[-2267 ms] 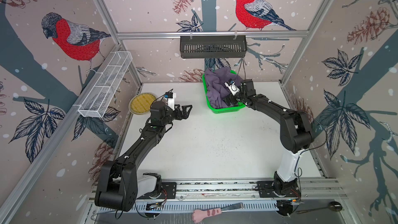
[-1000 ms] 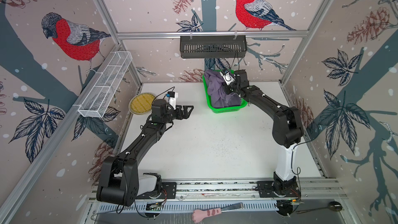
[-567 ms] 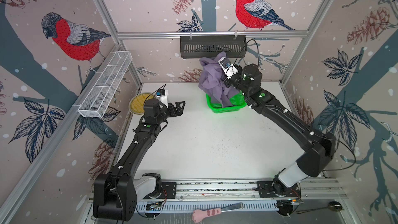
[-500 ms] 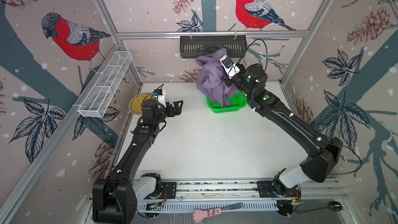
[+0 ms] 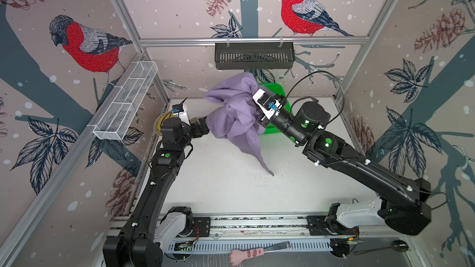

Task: Fold and stack the trousers
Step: Place the trousers at the center of the table.

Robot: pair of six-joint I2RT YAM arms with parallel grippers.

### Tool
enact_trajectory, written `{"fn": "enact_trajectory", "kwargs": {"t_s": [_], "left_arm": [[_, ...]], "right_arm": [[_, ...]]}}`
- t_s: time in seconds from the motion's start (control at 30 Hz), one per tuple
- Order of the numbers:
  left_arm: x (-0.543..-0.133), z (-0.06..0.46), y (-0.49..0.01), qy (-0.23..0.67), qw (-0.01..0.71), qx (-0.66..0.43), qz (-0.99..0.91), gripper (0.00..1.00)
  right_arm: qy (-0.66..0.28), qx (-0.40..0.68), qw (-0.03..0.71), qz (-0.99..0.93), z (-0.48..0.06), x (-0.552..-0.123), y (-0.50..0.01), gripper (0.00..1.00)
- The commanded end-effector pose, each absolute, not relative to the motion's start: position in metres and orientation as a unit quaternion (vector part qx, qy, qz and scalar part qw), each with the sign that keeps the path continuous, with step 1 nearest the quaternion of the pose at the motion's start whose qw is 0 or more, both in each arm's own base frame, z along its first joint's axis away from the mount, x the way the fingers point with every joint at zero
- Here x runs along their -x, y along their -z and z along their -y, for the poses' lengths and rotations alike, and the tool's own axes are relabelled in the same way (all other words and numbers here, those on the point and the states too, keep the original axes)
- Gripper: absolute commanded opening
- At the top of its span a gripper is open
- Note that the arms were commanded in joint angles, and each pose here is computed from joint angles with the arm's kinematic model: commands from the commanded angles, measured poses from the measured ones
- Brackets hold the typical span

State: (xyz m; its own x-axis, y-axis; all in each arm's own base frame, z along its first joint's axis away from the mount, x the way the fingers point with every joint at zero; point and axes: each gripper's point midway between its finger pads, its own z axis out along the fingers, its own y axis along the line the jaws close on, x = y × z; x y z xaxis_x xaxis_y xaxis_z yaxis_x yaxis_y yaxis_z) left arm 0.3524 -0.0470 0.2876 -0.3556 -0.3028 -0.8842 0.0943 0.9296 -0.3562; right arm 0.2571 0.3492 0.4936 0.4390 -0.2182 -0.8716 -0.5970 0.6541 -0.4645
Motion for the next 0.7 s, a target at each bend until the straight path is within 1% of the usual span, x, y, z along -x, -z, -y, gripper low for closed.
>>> {"fn": "enact_trajectory", "kwargs": {"t_s": [0.0,0.1,0.17,0.3,0.33,0.37,0.43,0.47,0.57,0.67], "left_arm": [[-0.344,0.028,-0.289,0.128,0.566,0.088,-0.809,0.98],[-0.339,0.027,-0.285,0.12,0.556,0.083,-0.818,0.98],[-0.338,0.029,-0.279,0.123,0.544,0.08,-0.826,0.98],[-0.335,0.036,-0.263,0.144,0.522,0.085,-0.836,0.98],[-0.333,0.038,-0.259,0.149,0.514,0.085,-0.84,0.98],[-0.332,0.04,-0.255,0.155,0.508,0.083,-0.843,0.98],[-0.328,0.049,-0.242,0.178,0.488,0.075,-0.852,0.98],[-0.325,0.054,-0.238,0.188,0.478,0.069,-0.855,0.98],[-0.314,0.063,-0.225,0.216,0.456,0.064,-0.861,0.98],[-0.301,0.065,-0.213,0.226,0.441,0.077,-0.865,0.98]], "right_arm": [[-0.171,0.337,0.743,-0.552,-0.348,-0.26,-0.469,0.03],[-0.171,0.337,0.699,-0.608,-0.361,-0.259,-0.398,0.04],[-0.168,0.339,0.672,-0.637,-0.366,-0.255,-0.362,0.07],[-0.17,0.367,0.607,-0.684,-0.378,-0.237,-0.289,0.18],[-0.177,0.381,0.582,-0.697,-0.383,-0.231,-0.267,0.24],[-0.189,0.396,0.557,-0.705,-0.389,-0.223,-0.248,0.33],[-0.202,0.434,0.495,-0.725,-0.399,-0.202,-0.207,0.55],[-0.198,0.448,0.473,-0.732,-0.4,-0.195,-0.192,0.62],[-0.183,0.477,0.43,-0.744,-0.393,-0.175,-0.169,0.74],[-0.216,0.485,0.408,-0.742,-0.375,-0.161,-0.177,0.9]]}}
